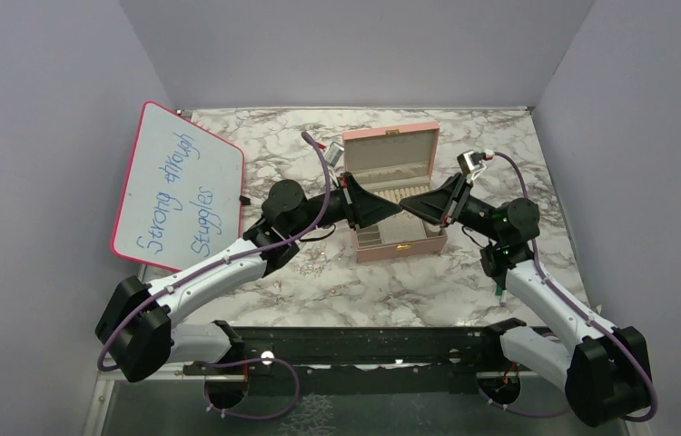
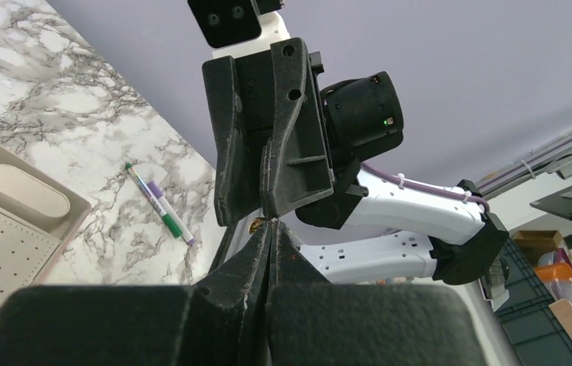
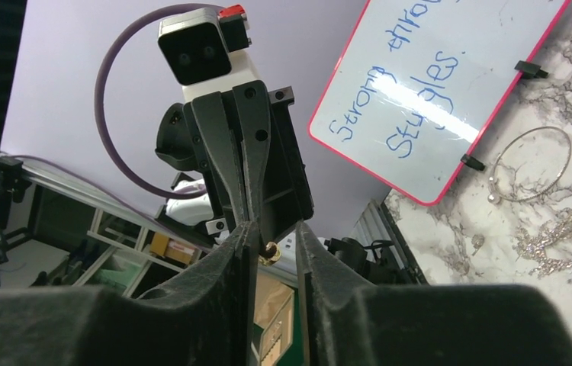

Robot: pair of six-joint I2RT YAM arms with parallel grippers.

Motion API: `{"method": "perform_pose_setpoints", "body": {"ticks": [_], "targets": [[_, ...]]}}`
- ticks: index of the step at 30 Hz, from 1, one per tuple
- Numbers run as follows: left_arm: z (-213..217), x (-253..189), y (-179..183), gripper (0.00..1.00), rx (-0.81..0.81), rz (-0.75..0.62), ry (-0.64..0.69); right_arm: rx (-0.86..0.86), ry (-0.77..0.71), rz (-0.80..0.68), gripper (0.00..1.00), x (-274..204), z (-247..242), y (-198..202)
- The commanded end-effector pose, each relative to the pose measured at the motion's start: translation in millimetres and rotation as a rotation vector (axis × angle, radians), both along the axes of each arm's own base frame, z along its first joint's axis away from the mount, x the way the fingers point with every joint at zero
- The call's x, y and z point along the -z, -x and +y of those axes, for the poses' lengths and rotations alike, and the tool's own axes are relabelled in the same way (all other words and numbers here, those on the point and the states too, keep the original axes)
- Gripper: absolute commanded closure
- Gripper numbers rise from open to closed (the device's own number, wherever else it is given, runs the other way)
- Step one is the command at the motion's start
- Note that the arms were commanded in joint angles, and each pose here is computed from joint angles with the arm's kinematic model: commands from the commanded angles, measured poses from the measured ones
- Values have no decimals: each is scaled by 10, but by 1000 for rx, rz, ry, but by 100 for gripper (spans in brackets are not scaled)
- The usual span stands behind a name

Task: Organize the mixed jewelry
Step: Pick up the jewelry from the center of the board.

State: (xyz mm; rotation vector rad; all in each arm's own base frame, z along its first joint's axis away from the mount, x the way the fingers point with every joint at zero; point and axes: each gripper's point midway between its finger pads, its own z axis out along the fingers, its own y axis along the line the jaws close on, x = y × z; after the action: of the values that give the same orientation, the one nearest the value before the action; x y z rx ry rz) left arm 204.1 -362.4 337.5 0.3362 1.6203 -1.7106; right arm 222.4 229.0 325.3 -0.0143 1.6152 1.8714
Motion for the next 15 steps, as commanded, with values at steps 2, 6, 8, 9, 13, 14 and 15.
{"method": "perform_pose_setpoints", "body": {"ticks": [2, 6, 8, 9, 13, 14, 15], "targets": [[22, -85, 55, 100, 24, -31, 30, -38, -4, -43, 77, -131, 17, 95], [24, -56, 45, 100, 18, -29, 25, -36, -3, -36, 80, -126, 13, 94], [29, -42, 35, 100, 12, -28, 23, -31, -4, -34, 80, -135, 7, 91], [28, -32, 36, 100, 12, -27, 21, -28, -4, -29, 80, -136, 7, 87], [30, 0, 28, 100, 6, -31, 15, -6, 9, -11, 57, -102, 1, 59], [33, 1, 26, 100, 5, -39, 13, 2, 13, 1, 50, -86, -5, 47], [37, -6, 30, 100, 3, -55, 11, 11, 16, 18, 45, -64, -8, 32]]}}
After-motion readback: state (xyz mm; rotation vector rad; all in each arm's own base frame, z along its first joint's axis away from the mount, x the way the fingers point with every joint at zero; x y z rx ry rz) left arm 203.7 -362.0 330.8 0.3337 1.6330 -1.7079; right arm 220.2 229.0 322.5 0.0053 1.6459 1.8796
